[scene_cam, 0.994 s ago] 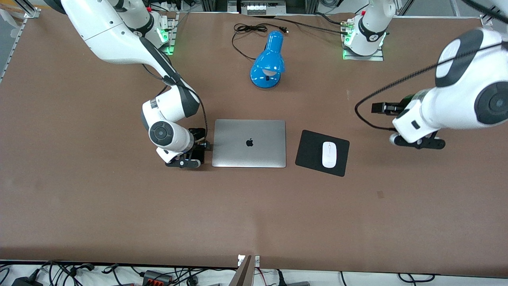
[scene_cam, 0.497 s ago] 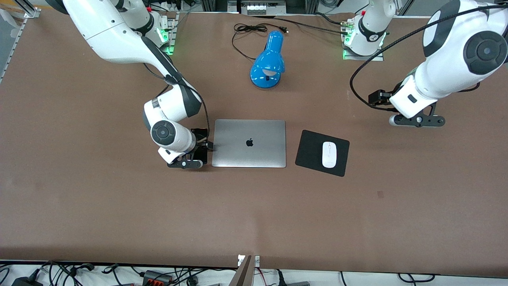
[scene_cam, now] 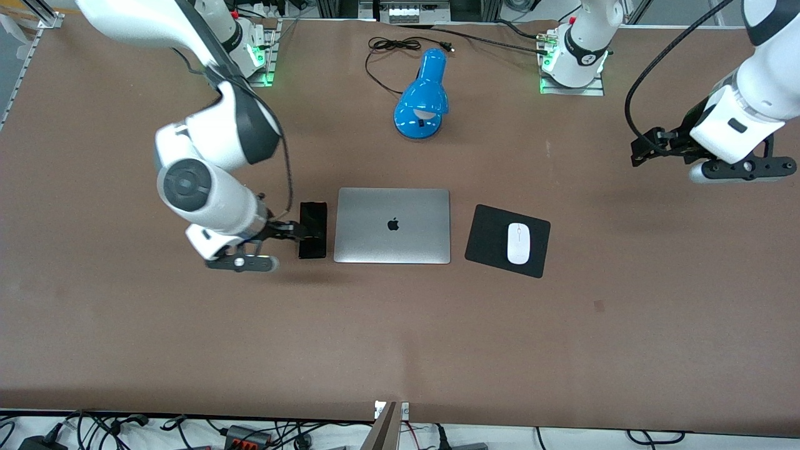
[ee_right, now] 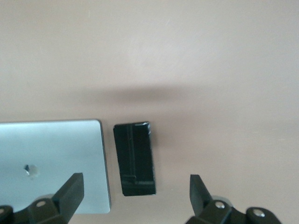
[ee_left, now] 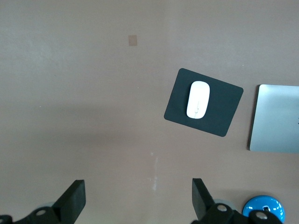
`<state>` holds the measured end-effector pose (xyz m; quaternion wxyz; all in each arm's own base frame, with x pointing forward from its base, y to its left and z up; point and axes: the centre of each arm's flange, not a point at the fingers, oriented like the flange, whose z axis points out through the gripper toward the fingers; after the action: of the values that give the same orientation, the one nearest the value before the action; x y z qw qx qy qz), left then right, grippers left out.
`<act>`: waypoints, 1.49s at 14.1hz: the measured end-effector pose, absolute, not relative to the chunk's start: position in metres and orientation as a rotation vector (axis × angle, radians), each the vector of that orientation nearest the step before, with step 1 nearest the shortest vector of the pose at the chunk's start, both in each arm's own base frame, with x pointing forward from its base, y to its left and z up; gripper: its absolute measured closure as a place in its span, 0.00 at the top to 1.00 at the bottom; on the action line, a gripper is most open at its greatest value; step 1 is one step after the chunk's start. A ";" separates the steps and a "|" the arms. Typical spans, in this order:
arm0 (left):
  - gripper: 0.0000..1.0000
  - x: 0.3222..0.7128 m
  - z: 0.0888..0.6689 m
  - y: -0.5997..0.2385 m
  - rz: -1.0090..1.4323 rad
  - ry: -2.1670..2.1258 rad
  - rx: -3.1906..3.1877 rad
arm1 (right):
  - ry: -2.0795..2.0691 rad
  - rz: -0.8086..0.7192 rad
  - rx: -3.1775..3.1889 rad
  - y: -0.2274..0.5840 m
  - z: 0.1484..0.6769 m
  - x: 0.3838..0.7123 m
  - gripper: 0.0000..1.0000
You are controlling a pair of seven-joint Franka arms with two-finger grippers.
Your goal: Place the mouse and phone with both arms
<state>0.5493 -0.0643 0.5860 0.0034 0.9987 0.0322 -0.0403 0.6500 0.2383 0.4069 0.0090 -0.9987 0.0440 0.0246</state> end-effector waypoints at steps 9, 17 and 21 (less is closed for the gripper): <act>1.00 0.581 0.596 -0.060 -0.151 0.090 3.087 | 0.020 -0.071 -3.170 0.072 0.519 0.667 1.00; 1.00 0.568 0.605 -0.074 -0.185 0.055 3.099 | 0.090 -0.033 -3.165 -0.026 0.594 0.632 1.00; 1.00 0.568 0.602 -0.064 -0.201 0.100 3.078 | 0.049 -0.056 -3.163 -0.036 0.608 0.626 1.00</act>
<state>0.5675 -0.0645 0.6025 0.0277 0.9970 0.0322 -0.0650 0.6263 -0.0364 0.6081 -0.0113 -0.9997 0.0156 -0.0178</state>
